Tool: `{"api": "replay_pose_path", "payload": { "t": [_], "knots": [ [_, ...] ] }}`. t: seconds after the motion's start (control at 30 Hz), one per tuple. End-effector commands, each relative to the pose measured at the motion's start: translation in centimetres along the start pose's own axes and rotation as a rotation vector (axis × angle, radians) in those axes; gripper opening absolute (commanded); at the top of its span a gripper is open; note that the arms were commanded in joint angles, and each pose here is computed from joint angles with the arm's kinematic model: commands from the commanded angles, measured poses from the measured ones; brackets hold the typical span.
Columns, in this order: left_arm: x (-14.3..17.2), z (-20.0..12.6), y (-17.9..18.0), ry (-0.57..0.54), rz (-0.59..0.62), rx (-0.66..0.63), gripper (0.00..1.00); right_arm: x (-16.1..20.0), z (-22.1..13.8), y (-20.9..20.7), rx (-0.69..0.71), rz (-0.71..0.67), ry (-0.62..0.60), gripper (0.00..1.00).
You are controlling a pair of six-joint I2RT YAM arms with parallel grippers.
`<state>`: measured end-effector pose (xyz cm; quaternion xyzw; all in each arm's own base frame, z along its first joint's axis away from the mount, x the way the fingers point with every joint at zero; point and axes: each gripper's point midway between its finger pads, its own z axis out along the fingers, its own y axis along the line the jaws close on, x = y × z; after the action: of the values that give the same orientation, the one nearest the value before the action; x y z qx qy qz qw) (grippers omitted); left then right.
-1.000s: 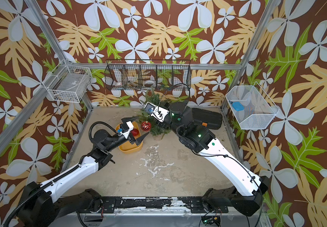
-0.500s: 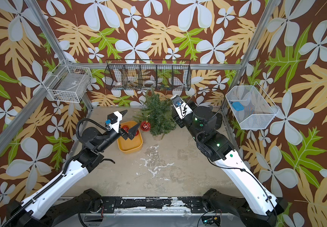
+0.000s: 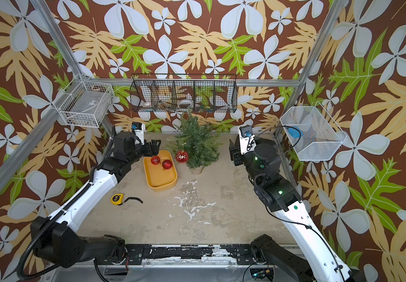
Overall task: Decorate the small christmas tree with ornaments
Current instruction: Pick up an ornament from the container.
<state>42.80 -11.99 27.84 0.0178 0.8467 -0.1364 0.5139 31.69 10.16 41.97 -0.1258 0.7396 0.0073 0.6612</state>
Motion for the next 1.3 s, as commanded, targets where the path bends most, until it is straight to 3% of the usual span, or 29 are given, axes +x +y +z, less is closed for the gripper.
{"api": "replay_pose_path", "payload": {
  "t": [0.0, 0.2, 0.37, 0.47, 0.67, 0.87, 1.27],
  "knots": [
    [3.7, 2.3, 1.6, 0.164, -0.035, -0.062, 0.81, 0.9, 0.3, 0.0, -0.016, 0.096, 0.032, 0.69],
    [10.2, 7.1, 1.9, 0.402, -0.084, -0.054, 0.73, 2.5, 1.3, 0.4, -0.03, 0.081, 0.077, 0.69],
    [13.4, 9.0, 1.8, 0.496, -0.125, -0.041, 0.69, 3.1, 1.8, 0.6, -0.031, 0.053, 0.094, 0.68],
    [14.4, 9.8, 1.4, 0.536, -0.097, -0.021, 0.65, 3.4, 2.0, 0.6, -0.025, 0.044, 0.101, 0.68],
    [16.5, 10.9, 1.3, 0.651, 0.004, -0.02, 0.68, 3.8, 2.3, 0.6, -0.025, 0.035, 0.106, 0.69],
    [18.0, 12.0, 2.7, 0.739, 0.148, -0.128, 0.75, 3.9, 2.5, 0.6, -0.026, 0.016, 0.109, 0.69],
    [18.0, 14.2, 3.1, 0.746, 0.163, -0.157, 0.68, 3.9, 2.9, 0.8, -0.035, 0.0, 0.109, 0.69]
  ]
}}
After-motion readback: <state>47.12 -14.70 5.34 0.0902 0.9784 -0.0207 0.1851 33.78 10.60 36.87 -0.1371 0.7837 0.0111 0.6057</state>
